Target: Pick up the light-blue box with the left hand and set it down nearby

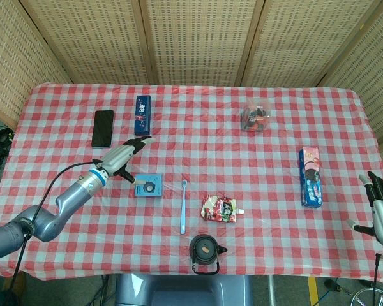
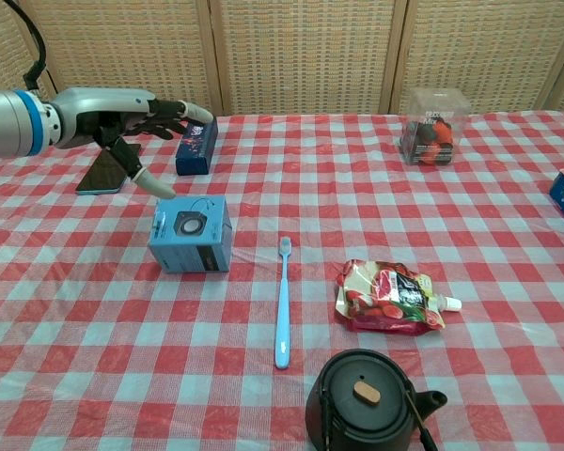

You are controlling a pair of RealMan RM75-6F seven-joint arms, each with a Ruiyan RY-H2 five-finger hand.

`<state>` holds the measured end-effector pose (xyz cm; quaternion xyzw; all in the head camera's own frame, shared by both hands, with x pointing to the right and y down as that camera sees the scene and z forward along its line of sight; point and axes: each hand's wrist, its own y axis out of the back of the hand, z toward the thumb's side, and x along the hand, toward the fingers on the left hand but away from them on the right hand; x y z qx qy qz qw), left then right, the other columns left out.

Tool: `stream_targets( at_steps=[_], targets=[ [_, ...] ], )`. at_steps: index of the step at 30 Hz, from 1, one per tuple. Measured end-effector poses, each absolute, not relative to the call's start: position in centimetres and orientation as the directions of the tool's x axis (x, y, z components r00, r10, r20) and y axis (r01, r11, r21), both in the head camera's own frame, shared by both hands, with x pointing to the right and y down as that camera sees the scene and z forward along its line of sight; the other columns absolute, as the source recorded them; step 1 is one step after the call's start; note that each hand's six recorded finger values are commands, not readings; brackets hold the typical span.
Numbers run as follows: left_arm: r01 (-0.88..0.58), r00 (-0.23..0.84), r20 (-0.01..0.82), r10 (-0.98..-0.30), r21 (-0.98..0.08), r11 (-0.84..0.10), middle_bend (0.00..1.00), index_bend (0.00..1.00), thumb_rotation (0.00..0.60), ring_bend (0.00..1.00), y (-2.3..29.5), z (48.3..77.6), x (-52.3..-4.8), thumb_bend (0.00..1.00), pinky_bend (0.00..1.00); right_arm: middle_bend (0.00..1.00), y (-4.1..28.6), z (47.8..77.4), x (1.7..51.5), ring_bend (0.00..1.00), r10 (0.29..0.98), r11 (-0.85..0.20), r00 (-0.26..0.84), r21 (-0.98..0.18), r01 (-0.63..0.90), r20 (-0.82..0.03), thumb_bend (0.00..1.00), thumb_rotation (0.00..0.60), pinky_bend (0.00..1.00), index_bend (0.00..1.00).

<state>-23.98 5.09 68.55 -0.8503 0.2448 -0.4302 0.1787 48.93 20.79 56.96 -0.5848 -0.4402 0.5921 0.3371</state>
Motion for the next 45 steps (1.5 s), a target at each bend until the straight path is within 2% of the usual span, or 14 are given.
stream_targets(
  at_steps=[10,15,18,20,22,25,28,31,38,45],
  targets=[
    [-0.169,0.5,0.629,-0.596,-0.603,-0.779,0.0,0.0,0.6,0.0,6.8,68.6,-25.9,0.0,0.0,0.0,20.8,56.9,48.8,0.0,0.914,-0.386,-0.081,-0.914,0.121,-0.397,0.0,0.6,0.0,0.0],
    [-0.135,0.484,0.628,-0.61,-0.635,-0.76,0.0,0.0,0.6,0.0,8.3,70.3,-25.4,0.0,0.0,0.0,20.8,57.0,48.5,0.0,0.915,-0.388,-0.073,-0.914,0.117,-0.398,0.0,0.6,0.0,0.0],
    [-0.143,0.473,0.63,-0.616,-0.635,-0.759,0.0,0.0,0.6,0.01,9.2,71.6,-24.4,0.0,0.05,0.0,20.8,57.0,48.6,0.0,0.914,-0.388,-0.077,-0.914,0.118,-0.398,0.0,0.6,0.0,0.0],
    [-0.155,0.464,0.629,-0.624,-0.636,-0.756,0.03,0.06,0.6,0.07,9.3,72.3,-23.9,0.0,0.14,0.0,20.8,57.0,48.7,0.0,0.914,-0.388,-0.081,-0.914,0.12,-0.398,0.0,0.6,0.0,0.0],
    [-0.165,0.452,0.62,-0.642,-0.649,-0.743,0.14,0.2,0.6,0.18,9.1,72.6,-23.6,0.0,0.24,0.0,20.8,57.0,48.8,0.0,0.913,-0.388,-0.083,-0.914,0.121,-0.399,0.0,0.6,0.0,0.0],
    [-0.179,0.439,0.604,-0.666,-0.667,-0.723,0.37,0.46,0.6,0.38,8.8,72.7,-23.2,0.06,0.38,0.0,20.8,57.0,48.9,0.0,0.913,-0.388,-0.086,-0.914,0.122,-0.399,0.0,0.6,0.0,0.0],
    [-0.184,0.43,0.593,-0.681,-0.681,-0.709,0.49,0.6,0.6,0.48,8.6,72.7,-23.1,0.09,0.45,0.0,20.8,57.0,49.1,0.0,0.912,-0.388,-0.09,-0.913,0.124,-0.4,0.0,0.6,0.0,0.0],
    [-0.192,0.422,0.579,-0.698,-0.695,-0.693,0.5,0.62,0.6,0.49,8.3,72.3,-23.2,0.09,0.46,0.0,20.8,57.1,49.2,0.0,0.91,-0.392,-0.094,-0.912,0.125,-0.404,0.0,0.6,0.0,0.0],
    [-0.223,0.449,0.584,-0.676,-0.659,-0.718,0.5,0.61,0.6,0.49,8.6,70.3,-23.4,0.07,0.46,0.0,20.8,57.2,48.9,0.0,0.911,-0.393,-0.084,-0.911,0.125,-0.405,0.0,0.6,0.0,0.0],
    [-0.305,0.505,0.611,-0.609,-0.534,-0.788,0.49,0.59,0.6,0.49,8.9,67.3,-24.0,0.05,0.46,0.0,20.8,57.3,48.6,0.0,0.91,-0.398,-0.077,-0.91,0.117,-0.408,0.0,0.6,0.0,0.0]
  ],
)
